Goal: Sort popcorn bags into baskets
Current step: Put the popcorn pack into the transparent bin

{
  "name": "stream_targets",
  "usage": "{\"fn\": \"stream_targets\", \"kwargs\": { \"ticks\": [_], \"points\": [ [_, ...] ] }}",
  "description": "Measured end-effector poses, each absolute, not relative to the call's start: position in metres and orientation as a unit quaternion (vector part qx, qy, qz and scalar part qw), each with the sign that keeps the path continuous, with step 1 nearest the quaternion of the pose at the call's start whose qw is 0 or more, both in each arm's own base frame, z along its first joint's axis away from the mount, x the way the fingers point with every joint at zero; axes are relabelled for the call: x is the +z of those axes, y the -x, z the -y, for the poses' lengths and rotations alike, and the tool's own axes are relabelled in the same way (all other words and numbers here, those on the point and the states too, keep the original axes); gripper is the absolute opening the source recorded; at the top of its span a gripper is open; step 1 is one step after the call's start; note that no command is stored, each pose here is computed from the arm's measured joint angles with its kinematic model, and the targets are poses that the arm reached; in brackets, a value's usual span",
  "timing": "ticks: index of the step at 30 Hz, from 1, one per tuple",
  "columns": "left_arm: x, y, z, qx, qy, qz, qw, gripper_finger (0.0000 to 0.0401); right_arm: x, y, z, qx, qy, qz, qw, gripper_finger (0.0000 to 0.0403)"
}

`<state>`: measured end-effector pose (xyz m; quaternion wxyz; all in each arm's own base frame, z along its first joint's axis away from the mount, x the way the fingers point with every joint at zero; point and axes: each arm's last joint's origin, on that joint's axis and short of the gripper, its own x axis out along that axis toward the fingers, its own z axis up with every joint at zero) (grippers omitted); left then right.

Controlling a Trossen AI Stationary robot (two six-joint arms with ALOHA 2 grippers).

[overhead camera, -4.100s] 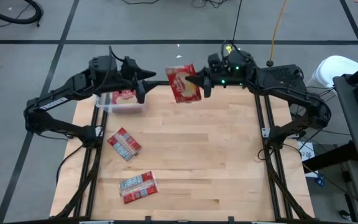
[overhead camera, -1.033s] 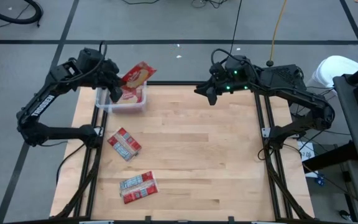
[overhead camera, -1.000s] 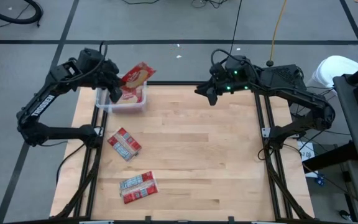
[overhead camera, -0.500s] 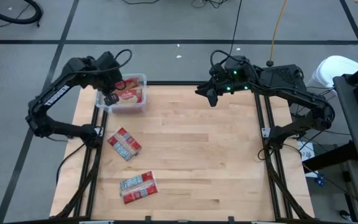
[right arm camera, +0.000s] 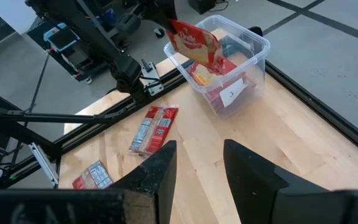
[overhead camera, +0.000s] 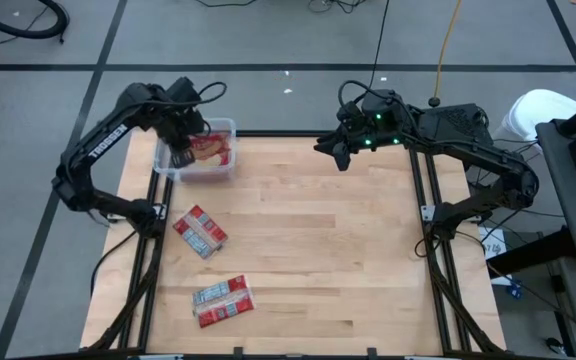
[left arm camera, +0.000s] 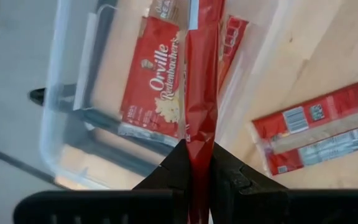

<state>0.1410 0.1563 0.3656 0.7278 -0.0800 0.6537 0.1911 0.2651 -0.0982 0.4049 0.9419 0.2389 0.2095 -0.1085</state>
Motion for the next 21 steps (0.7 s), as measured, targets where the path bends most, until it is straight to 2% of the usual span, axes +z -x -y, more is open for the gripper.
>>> {"fn": "stream_targets", "kwargs": {
  "ticks": [5, 12, 21],
  "points": [
    [0.364, -0.134, -0.163, 0.166, 0.123, -0.635, 0.744, 0.0035, 0.405, -0.265, 0.098, -0.109, -0.239, -0.209, 0.942, 0.0125],
    [0.363, -0.128, -0.168, 0.155, 0.129, -0.628, 0.751, 0.0035, 0.405, -0.265, 0.098, -0.108, -0.241, -0.209, 0.941, 0.0125],
    [0.334, -0.123, -0.173, 0.133, 0.119, -0.672, 0.719, 0.0035, 0.405, -0.265, 0.098, -0.110, -0.252, -0.208, 0.939, 0.0125]
  ]
}}
